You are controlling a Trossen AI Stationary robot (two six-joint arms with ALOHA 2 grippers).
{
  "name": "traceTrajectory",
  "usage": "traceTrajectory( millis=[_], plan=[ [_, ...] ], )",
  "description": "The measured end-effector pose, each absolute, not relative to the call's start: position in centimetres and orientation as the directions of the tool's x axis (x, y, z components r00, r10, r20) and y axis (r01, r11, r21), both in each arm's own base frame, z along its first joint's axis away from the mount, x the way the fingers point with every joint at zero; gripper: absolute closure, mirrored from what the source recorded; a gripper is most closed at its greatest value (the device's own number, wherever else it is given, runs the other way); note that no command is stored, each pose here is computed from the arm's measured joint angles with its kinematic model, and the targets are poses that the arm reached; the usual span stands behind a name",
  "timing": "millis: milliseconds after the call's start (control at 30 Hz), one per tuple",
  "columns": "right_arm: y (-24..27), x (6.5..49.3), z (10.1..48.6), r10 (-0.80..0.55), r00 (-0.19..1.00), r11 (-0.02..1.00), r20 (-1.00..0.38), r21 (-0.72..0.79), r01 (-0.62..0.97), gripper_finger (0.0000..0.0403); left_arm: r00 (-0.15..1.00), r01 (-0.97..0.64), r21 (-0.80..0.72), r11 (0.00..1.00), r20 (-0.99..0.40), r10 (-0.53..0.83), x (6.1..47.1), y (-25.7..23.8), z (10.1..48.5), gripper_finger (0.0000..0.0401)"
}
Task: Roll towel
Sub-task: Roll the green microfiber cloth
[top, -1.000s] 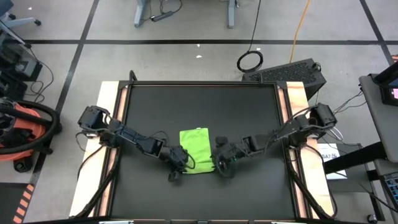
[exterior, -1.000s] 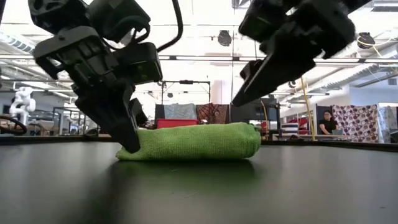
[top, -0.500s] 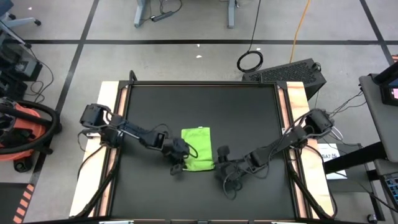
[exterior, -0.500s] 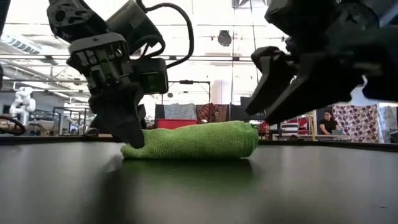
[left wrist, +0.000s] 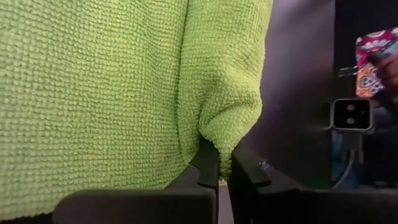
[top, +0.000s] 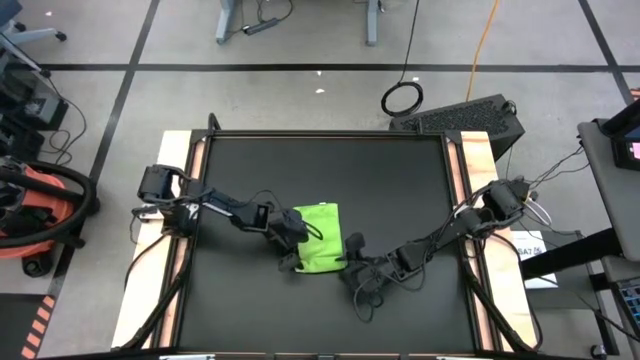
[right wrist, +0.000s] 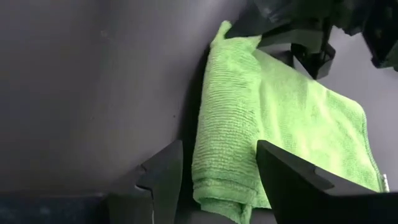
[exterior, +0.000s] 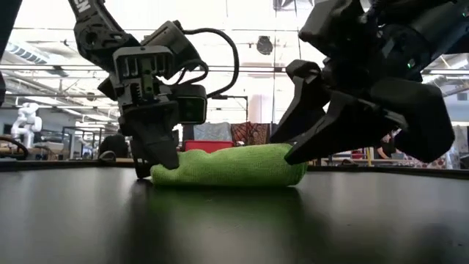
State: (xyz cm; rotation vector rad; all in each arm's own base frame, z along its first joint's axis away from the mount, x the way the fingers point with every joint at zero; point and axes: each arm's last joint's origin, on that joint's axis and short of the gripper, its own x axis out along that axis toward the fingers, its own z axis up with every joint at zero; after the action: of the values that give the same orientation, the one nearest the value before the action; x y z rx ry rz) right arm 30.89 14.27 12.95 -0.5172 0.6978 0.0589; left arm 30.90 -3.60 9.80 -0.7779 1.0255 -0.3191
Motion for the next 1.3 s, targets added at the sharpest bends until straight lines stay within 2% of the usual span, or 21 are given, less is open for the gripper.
traceTrajectory(
  millis=[300, 433, 600, 767, 833, 900, 1133, 1300],
  plan=[
    [13.6, 31.2, 12.1, -0.139, 0.756, 0.883, -0.640, -0.426, -0.198, 0.0207, 0.496, -0.110, -0.770, 0.629, -0.591, -0.636, 31.0, -2.0, 9.9, 0.0388],
    [12.6, 31.8, 11.1, -0.165, 0.737, 0.906, -0.655, -0.396, -0.149, 0.0221, 0.483, -0.093, -0.797, 0.597, -0.560, -0.673, 30.9, -1.7, 9.9, 0.0388],
    [11.5, 32.8, 10.3, -0.083, 0.739, 0.943, -0.669, -0.292, -0.159, 0.0279, 0.475, -0.083, -0.815, 0.573, -0.538, -0.696, 30.9, -1.3, 10.0, 0.0388],
    [10.2, 33.4, 10.2, 0.001, 0.723, 0.986, -0.690, -0.118, -0.114, 0.0370, 0.474, -0.074, -0.812, 0.579, -0.539, -0.696, 30.9, -1.3, 10.0, 0.0382],
    [9.6, 33.6, 10.3, 0.057, 0.716, 0.990, -0.696, -0.053, -0.130, 0.0390, 0.476, -0.053, -0.807, 0.587, -0.538, -0.696, 30.9, -1.3, 10.2, 0.0365],
    [9.0, 33.8, 10.4, 0.125, 0.705, 0.990, -0.698, 0.040, -0.136, 0.0388, 0.487, -0.017, -0.797, 0.604, -0.534, -0.691, 30.8, -1.3, 10.7, 0.0337],
    [6.6, 34.2, 10.3, 0.375, 0.626, 0.919, -0.684, 0.362, -0.156, 0.0394, 0.598, 0.143, -0.687, 0.712, -0.513, -0.616, 30.8, -1.2, 14.0, 0.0204],
    [5.1, 34.3, 10.2, 0.448, 0.594, 0.867, -0.668, 0.488, -0.106, 0.0395, 0.627, 0.185, -0.568, 0.802, -0.560, -0.541, 30.0, -1.8, 15.4, 0.0135]
  ],
)
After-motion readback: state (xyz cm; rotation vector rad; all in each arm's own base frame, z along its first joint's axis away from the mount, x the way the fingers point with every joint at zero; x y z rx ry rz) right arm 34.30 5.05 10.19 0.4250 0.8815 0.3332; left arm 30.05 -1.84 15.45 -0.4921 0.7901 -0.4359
